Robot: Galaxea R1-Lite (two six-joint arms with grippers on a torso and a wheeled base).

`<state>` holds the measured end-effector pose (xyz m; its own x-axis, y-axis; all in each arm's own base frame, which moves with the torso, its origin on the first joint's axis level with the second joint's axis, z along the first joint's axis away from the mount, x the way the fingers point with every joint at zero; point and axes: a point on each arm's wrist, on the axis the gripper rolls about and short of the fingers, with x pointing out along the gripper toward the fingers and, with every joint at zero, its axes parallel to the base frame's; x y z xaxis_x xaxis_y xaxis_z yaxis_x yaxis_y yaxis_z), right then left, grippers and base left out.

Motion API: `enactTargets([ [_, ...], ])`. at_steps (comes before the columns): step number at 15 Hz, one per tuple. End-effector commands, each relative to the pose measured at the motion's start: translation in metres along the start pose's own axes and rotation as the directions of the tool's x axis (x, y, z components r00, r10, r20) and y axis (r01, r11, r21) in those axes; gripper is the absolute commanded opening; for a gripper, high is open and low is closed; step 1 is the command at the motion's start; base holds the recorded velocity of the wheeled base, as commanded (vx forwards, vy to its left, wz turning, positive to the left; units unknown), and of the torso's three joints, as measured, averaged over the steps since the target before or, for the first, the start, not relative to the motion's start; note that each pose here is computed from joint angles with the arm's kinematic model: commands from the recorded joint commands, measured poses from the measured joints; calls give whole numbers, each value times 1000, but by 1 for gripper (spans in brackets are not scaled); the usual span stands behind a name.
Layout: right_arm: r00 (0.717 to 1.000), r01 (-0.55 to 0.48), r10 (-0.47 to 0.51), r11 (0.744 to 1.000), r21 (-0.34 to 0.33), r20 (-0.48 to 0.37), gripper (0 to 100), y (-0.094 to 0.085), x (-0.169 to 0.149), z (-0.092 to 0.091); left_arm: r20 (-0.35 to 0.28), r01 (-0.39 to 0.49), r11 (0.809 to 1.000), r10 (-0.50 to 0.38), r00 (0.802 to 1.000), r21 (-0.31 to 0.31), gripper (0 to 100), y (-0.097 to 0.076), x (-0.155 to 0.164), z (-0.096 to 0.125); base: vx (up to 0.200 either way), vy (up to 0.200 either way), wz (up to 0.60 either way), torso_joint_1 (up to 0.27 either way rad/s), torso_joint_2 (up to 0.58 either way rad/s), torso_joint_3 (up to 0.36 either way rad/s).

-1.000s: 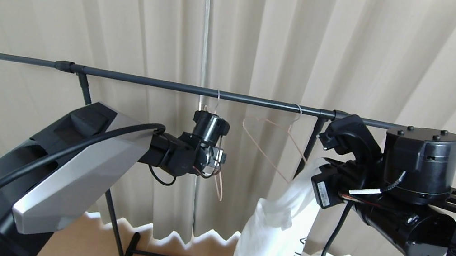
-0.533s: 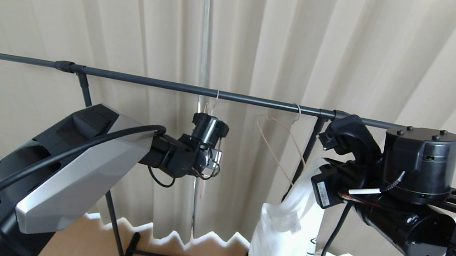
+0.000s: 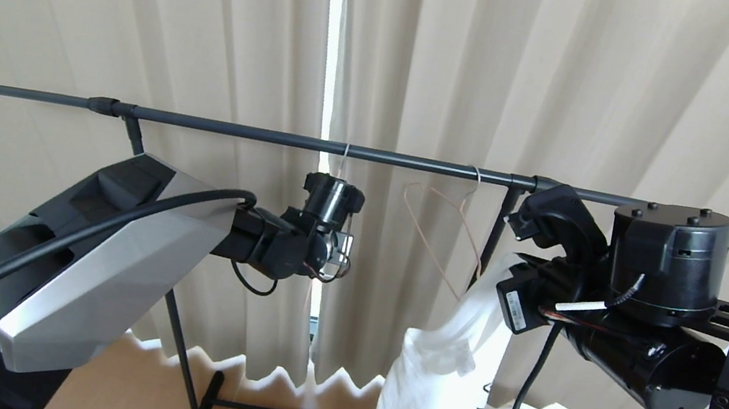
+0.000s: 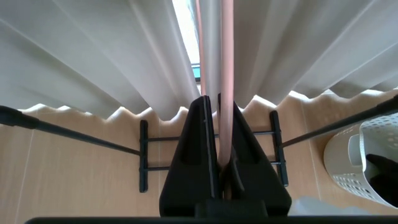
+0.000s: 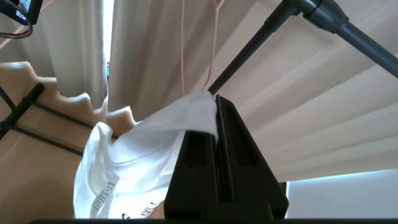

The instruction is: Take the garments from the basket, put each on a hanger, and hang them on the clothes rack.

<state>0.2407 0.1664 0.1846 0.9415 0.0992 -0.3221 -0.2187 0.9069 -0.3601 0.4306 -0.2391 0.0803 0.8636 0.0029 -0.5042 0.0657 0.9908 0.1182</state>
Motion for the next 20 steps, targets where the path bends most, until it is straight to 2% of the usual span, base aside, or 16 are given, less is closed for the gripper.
enactTargets([
  [1, 1000, 0, 0, 1000, -1, -1, 0, 1, 1, 0, 16, 4, 1000, -3, 1000, -6, 0, 2, -11, 7, 0, 0, 0, 0, 0, 0],
  [8, 1000, -2, 2, 1000, -1, 0, 0, 1, 1, 0, 15, 52, 998, -52, 999, 25, 0, -5, -52, 9, 0, 0, 0, 0, 0, 0],
  [11, 1000, -1, 1, 1000, 0, 1, 0, 1, 1, 1, 28, 63, 998, -64, 998, 27, 0, -2, -66, 10, 0, 0, 0, 0, 0, 0],
  [15, 1000, -4, 3, 1000, -6, -9, 0, 4, 5, -1, 26, 100, 993, -102, 994, 55, 0, -3, -95, -6, 0, 0, 0, 0, 0, 0],
  [20, 1000, -4, 3, 1000, -6, -9, 0, 4, 5, -1, 34, 131, 987, -134, 990, 90, 0, 5, -127, -20, 0, 0, 0, 0, 0, 0],
])
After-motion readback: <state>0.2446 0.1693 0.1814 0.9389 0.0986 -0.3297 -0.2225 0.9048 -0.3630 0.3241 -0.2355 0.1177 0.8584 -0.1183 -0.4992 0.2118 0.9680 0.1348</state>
